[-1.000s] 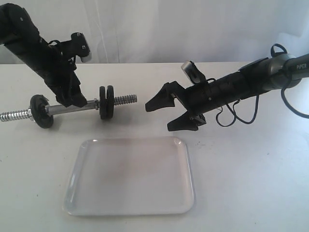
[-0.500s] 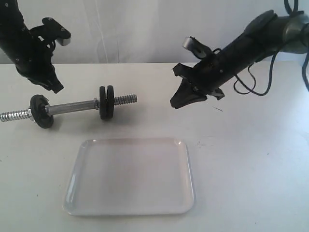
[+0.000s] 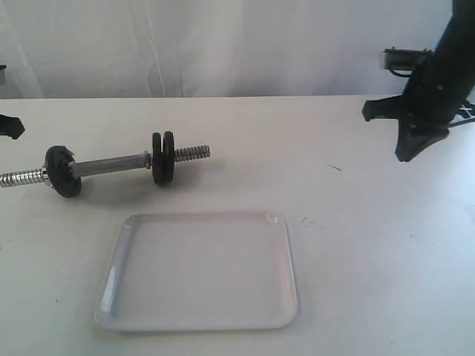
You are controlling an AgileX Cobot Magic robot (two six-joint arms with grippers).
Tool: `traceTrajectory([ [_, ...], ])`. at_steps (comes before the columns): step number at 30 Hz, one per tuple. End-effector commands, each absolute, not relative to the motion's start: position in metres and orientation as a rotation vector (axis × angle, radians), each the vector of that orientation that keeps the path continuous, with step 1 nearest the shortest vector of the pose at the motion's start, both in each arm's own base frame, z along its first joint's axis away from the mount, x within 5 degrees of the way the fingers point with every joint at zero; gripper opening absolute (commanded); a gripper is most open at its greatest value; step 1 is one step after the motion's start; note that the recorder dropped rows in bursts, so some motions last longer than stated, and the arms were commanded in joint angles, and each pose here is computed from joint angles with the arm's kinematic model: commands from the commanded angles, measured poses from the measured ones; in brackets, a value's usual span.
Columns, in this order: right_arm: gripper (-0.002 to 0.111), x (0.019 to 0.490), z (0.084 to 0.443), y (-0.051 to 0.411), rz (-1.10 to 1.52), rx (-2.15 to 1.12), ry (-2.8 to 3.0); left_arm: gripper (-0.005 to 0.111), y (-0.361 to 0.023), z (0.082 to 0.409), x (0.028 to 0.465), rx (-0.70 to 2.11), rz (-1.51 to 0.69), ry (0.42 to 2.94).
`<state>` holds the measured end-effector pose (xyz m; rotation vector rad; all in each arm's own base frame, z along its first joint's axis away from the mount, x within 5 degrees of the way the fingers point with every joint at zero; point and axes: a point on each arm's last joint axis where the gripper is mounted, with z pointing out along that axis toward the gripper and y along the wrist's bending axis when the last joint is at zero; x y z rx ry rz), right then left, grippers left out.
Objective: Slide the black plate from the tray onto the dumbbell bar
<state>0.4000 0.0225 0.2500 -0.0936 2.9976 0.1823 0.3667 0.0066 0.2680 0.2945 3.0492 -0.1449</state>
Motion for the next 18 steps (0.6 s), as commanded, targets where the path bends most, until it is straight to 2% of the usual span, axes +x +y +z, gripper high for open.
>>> traceTrajectory([
  [1,0.0,0.387,0.258,-0.013,0.152,0.036,2.996,0.0,0.005,0.274,0.357,0.291,-0.2,3.121],
  [8,0.0,0.362,0.269,-0.025,0.105,-0.018,2.991,0.0,0.005,0.286,0.351,0.291,-0.193,3.088],
  [18,0.0,0.313,0.298,-0.022,0.028,-0.184,2.845,0.0,0.003,0.342,0.313,0.295,-0.132,2.93],
])
